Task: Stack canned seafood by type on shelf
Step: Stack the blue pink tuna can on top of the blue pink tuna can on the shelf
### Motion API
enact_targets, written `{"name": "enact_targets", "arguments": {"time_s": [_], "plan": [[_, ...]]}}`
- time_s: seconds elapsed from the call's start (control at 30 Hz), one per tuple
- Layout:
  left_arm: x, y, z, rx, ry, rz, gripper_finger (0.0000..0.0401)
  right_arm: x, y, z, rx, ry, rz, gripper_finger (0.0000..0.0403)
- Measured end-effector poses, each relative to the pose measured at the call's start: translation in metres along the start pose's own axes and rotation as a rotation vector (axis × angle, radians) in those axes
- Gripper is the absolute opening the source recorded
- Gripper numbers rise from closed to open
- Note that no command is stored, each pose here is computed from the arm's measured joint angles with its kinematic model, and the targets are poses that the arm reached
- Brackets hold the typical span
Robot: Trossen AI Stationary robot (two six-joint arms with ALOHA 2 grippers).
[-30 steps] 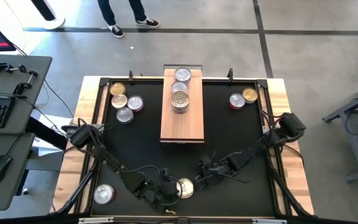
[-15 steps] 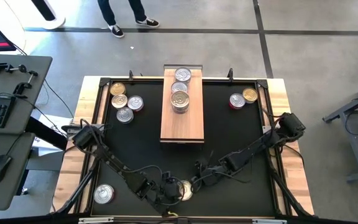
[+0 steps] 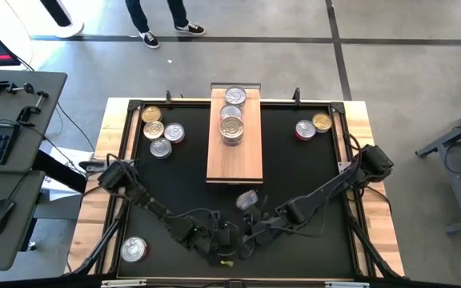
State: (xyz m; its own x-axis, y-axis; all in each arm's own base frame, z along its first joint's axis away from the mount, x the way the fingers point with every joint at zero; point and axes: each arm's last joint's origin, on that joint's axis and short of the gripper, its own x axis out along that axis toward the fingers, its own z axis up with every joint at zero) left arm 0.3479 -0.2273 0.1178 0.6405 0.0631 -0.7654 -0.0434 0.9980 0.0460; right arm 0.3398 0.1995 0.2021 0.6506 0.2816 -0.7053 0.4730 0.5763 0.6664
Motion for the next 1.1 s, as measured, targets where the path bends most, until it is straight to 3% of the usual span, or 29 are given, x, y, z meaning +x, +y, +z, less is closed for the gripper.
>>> {"name": "enact_targets", "arguments": {"time_s": [0.2, 0.37, 0.57, 0.7, 0.9, 1.1], "plan": [[-0.014, -0.005, -0.004, 0.010, 0.063, -0.047, 0.0000, -0.027, 0.022, 0.003, -0.120, 0.013, -0.045, 0.0000], [-0.033, -0.013, -0.015, 0.018, 0.113, 0.007, 0.0000, -0.049, 0.025, -0.007, -0.215, 0.040, -0.220, 0.0000], [-0.047, -0.028, -0.027, -0.069, 0.052, 0.070, 0.0000, -0.072, -0.002, -0.021, -0.244, 0.100, -0.402, 0.0000], [-0.049, -0.036, -0.022, -0.143, -0.016, 0.022, 0.0000, -0.091, -0.017, -0.026, -0.205, 0.092, -0.341, 0.0000], [-0.045, -0.037, -0.002, -0.204, -0.124, -0.076, 0.0000, -0.106, -0.040, -0.035, -0.155, -0.017, -0.145, 0.0000], [-0.038, -0.021, 0.009, -0.210, -0.058, -0.131, 0.0000, -0.102, -0.046, -0.042, -0.266, -0.140, 0.048, 0.0000]]}}
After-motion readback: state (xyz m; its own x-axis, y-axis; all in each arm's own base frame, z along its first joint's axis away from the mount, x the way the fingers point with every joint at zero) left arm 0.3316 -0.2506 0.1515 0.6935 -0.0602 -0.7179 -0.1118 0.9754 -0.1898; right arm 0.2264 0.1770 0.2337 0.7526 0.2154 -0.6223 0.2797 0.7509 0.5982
